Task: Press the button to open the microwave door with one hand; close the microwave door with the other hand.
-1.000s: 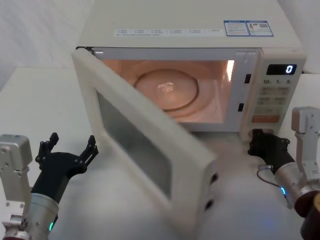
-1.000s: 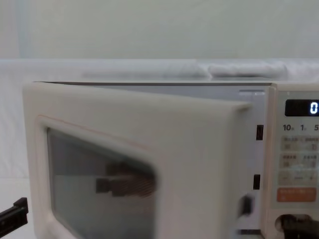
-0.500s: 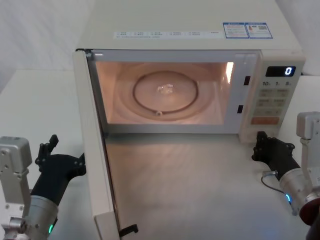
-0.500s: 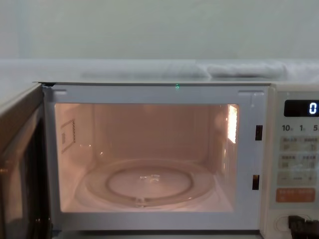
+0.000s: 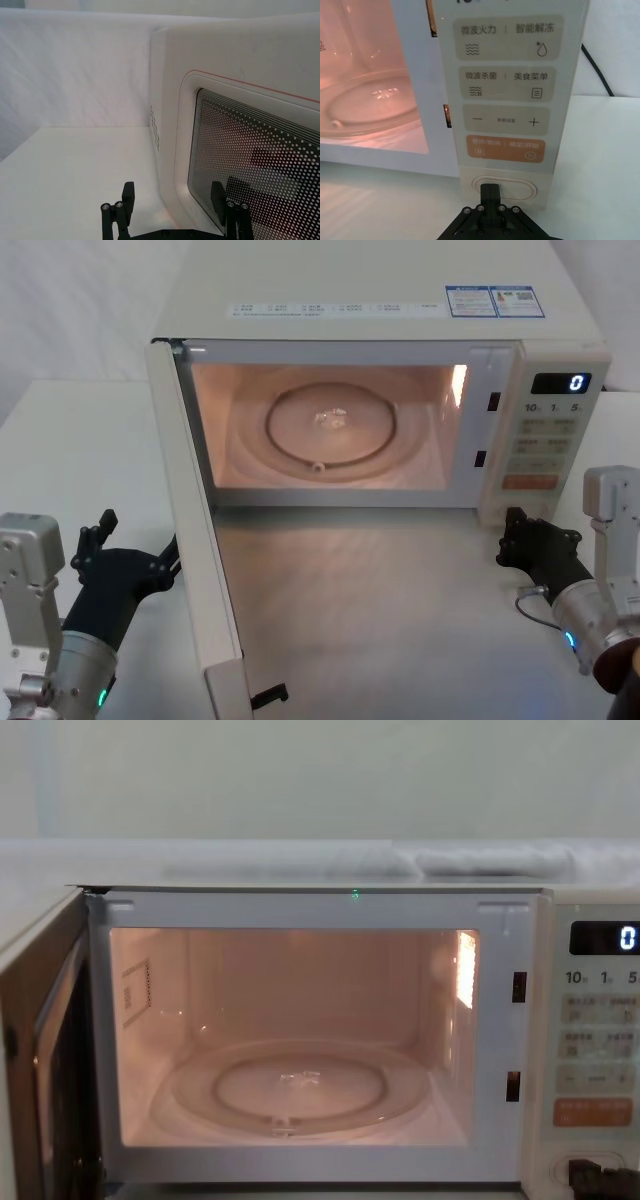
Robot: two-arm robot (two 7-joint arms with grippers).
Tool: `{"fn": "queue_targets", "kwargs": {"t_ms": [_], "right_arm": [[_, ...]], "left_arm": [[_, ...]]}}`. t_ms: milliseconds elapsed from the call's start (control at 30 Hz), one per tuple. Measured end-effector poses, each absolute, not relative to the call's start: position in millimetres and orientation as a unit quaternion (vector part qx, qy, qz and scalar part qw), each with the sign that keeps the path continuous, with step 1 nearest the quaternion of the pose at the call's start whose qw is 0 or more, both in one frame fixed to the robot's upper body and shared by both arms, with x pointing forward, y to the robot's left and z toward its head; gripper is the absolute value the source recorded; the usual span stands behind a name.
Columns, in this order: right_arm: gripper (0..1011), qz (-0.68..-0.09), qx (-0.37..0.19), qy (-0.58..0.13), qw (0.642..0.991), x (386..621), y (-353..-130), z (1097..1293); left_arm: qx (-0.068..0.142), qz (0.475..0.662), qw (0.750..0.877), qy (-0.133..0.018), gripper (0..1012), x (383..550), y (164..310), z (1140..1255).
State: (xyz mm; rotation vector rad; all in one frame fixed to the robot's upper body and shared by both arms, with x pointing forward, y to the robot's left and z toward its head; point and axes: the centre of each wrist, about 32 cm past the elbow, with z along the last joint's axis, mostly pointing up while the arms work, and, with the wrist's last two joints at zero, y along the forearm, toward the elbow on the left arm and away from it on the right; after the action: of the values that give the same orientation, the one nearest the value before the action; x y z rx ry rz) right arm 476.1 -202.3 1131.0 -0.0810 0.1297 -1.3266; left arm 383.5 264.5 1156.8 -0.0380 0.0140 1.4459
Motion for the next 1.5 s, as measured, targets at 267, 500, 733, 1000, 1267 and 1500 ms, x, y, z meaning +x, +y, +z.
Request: {"fn": "queue_targets", "kwargs": {"t_ms": [267,500,733,1000,1267,1500], "right_arm": [[0,-0.614,-0.034,0.051,0.787,462,-205,1141.8],[0,-0.621,-0.028,0.040,0.783,439,-210,1154.1],[0,-0.635,-0.019,0.030,0.771,415,-219,1163.9],[0,-0.648,-0.011,0.018,0.761,396,-232,1170.1],[0,-0.651,-0.008,0.002,0.759,390,-253,1177.1],[0,-0.648,-0.001,-0.018,0.761,388,-266,1185.8]], "left_arm": [[-0.017,0.662,0.750,0.006,1001,383.5,264.5,1156.8],[-0.017,0.662,0.750,0.006,1001,383.5,264.5,1156.8],[-0.017,0.662,0.750,0.006,1001,383.5,264.5,1156.8],[-0.017,0.662,0.750,0.006,1001,383.5,264.5,1156.8],[-0.017,0.662,0.750,0.006,1001,383.5,264.5,1156.8],[-0.017,0.662,0.750,0.006,1001,383.5,264.5,1156.8]]}}
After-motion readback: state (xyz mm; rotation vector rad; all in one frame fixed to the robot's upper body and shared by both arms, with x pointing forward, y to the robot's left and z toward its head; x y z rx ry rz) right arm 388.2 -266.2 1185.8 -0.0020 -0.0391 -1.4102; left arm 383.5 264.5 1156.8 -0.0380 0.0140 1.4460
